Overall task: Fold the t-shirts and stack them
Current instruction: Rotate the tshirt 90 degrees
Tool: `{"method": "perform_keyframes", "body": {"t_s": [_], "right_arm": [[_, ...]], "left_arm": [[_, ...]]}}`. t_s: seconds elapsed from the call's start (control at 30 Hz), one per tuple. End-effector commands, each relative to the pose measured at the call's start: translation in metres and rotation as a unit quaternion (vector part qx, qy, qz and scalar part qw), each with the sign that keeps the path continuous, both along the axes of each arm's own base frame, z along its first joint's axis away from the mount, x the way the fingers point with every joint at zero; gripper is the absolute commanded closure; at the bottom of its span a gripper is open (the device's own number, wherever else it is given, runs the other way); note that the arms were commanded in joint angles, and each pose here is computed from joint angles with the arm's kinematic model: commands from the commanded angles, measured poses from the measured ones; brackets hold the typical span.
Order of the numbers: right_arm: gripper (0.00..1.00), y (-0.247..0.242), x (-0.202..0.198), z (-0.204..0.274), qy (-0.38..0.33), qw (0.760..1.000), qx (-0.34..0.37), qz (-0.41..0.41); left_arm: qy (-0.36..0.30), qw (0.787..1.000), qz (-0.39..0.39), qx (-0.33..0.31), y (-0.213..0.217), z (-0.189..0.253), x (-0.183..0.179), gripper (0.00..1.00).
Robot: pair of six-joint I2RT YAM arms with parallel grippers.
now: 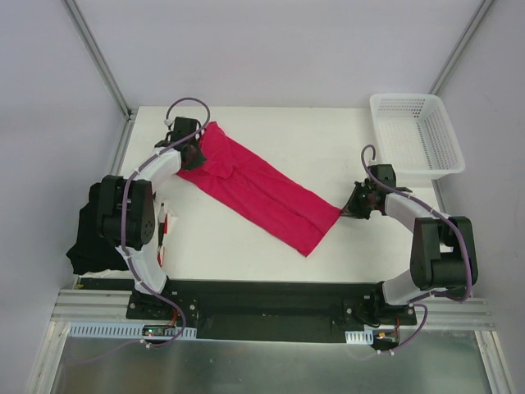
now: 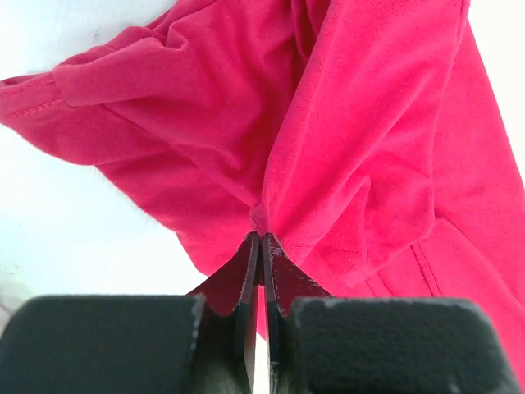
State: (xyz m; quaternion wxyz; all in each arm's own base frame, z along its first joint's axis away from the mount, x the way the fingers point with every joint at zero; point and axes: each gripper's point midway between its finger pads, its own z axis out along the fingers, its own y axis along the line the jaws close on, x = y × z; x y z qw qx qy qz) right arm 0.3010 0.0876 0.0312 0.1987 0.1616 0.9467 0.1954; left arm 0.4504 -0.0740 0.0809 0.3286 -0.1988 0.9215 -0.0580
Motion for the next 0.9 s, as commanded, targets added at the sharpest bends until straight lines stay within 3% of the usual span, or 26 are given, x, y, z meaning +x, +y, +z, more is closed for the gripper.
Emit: {"method": "perform_keyframes", "body": {"t_s": [0.0, 0.87], "right_arm": [[0.99, 0.002, 0.004, 0.006, -0.011, 1.0, 0.011, -0.001], [0.99, 0.003, 0.004, 0.004, -0.006, 1.0, 0.015, -0.001]], "left_arm": [[-0.031, 0.999, -0.003, 0.018, 0.004, 0.029, -0.006, 1.0], [-0.014, 0.999, 0.003, 0.046, 0.02, 0.024, -0.033, 1.0]]}}
